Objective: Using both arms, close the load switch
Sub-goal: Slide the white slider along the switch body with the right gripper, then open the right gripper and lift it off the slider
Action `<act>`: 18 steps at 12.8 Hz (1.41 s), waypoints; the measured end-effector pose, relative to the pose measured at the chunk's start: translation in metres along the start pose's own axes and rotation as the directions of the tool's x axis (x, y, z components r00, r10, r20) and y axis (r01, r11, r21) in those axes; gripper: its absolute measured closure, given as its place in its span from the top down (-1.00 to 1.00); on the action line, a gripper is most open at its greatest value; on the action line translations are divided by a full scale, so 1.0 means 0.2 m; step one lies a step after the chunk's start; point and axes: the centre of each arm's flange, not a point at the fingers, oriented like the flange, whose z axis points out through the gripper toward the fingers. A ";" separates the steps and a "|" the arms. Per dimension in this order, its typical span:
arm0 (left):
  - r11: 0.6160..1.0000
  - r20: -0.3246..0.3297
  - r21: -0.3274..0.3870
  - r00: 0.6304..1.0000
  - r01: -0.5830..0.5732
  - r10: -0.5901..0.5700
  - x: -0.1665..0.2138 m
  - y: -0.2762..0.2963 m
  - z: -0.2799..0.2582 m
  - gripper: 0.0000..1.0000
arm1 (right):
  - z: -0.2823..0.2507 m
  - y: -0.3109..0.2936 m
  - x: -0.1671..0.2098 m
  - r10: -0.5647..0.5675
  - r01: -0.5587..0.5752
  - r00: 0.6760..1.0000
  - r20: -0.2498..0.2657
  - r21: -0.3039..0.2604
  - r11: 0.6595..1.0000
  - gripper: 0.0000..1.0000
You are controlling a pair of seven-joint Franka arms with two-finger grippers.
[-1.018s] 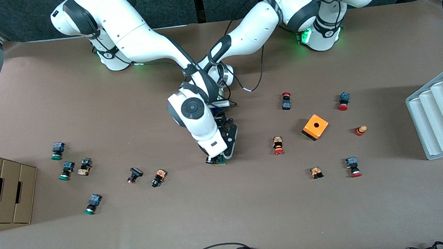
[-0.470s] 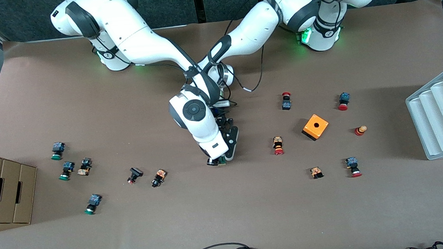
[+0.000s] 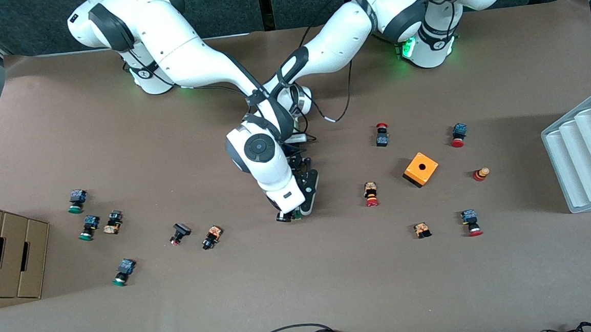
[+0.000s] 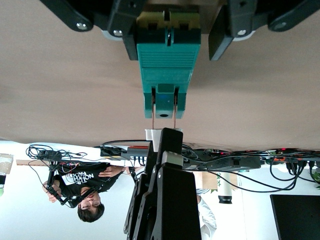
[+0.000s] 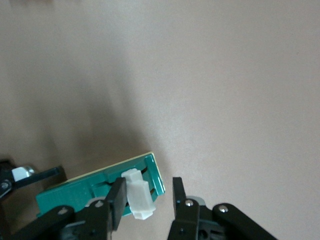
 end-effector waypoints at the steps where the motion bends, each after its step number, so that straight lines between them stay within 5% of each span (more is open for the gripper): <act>1: 1.000 0.000 0.000 1.000 0.000 0.000 0.00 0.00 0.00 0.29 | 0.00 0.00 0.00 0.000 0.000 1.000 0.000 -0.001 1.000 -0.10; 18: 1.000 0.000 0.000 1.000 0.000 0.000 0.00 0.00 0.00 0.30 | 0.08 0.03 -0.01 0.003 -0.003 1.000 -0.018 -0.028 1.000 -0.10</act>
